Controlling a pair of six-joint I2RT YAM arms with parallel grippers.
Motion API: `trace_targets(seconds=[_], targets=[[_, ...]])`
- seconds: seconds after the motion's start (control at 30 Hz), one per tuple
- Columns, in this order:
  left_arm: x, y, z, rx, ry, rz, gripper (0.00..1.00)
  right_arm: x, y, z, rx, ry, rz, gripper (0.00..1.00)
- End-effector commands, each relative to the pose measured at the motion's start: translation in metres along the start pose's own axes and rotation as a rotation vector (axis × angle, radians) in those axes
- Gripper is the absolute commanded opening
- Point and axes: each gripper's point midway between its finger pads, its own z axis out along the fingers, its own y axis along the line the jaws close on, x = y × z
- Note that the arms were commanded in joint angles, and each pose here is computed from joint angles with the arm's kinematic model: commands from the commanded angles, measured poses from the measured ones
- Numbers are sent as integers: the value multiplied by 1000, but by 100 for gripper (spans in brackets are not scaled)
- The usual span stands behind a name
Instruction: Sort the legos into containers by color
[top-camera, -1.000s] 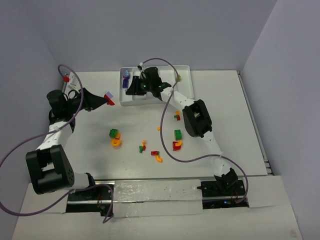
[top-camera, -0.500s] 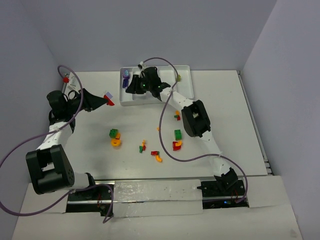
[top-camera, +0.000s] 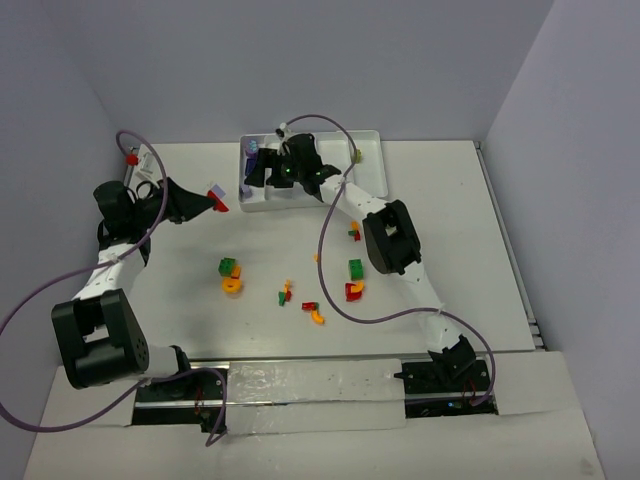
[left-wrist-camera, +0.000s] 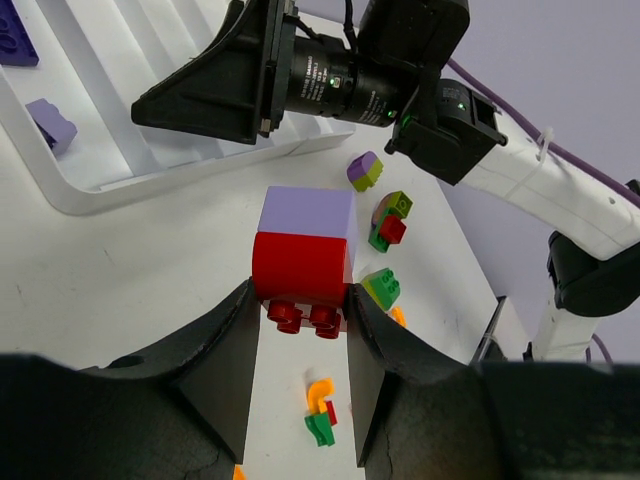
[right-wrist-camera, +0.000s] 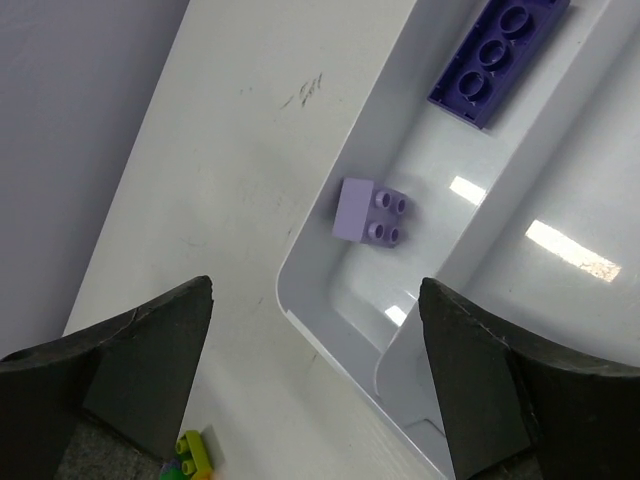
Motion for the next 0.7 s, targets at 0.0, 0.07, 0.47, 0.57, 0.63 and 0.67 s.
trace_targets(seconds=[0.0,0.07,0.47,0.57,0.63,0.67], targets=[[-6,-1,-1,18,11,85,0,-40,52,-17,-140,-75,-58,91],[4,-2,-1,68,74,122,0,-52,78,-39,-266,-60,-63,91],[44,-6,-2,235,275,165,0,-21,156,-153,-737,129,-52,93],[50,-10,1,247,290,155,0,-6,164,-150,-727,152,-112,94],[54,-14,3,262,303,150,0,4,167,-146,-701,187,-103,94],[57,-17,4,276,314,146,0,6,170,-142,-690,177,-145,94]])
